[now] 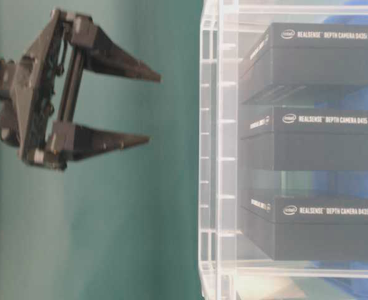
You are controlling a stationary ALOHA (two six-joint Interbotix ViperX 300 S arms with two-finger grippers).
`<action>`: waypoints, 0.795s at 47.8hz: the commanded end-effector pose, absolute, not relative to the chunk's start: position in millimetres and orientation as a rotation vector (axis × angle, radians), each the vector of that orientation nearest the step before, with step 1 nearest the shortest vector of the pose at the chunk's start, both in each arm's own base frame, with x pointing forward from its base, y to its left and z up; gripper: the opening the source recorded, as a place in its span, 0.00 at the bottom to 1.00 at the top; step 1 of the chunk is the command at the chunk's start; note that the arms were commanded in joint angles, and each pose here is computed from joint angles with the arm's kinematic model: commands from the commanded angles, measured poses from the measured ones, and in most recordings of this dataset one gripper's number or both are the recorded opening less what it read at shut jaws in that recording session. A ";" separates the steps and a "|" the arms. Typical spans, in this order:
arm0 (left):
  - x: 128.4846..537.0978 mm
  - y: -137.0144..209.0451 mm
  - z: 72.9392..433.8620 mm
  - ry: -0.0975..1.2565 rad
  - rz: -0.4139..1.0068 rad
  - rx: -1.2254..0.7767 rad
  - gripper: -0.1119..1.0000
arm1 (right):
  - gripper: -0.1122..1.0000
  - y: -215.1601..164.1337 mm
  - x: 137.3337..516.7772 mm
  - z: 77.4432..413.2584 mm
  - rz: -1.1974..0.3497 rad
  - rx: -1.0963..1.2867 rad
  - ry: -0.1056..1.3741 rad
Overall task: Take out the box from the case.
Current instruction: 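Move the open right gripper over the middle black box in the bin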
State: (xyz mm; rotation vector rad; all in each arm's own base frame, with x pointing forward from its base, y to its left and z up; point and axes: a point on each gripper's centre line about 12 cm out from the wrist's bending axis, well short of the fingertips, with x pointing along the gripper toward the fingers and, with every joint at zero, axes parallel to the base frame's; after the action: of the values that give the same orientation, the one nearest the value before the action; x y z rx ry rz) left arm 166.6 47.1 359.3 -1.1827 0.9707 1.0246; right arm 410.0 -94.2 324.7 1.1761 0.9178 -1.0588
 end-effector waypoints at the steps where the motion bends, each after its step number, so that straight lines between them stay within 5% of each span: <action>1: 166.9 48.1 362.5 0.961 1.024 -1.183 0.94 | 0.96 -92.1 417.4 341.8 -1.015 1.192 0.875; 38: 167.0 47.8 362.5 0.963 1.022 -1.180 0.93 | 0.96 -88.6 439.1 335.1 -0.990 1.213 0.894</action>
State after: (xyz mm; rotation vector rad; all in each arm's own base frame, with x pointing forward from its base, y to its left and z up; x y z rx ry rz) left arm 166.4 47.0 359.3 -1.1811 0.9727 1.0246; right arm 439.7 -90.3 317.9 1.2043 0.9333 -1.0251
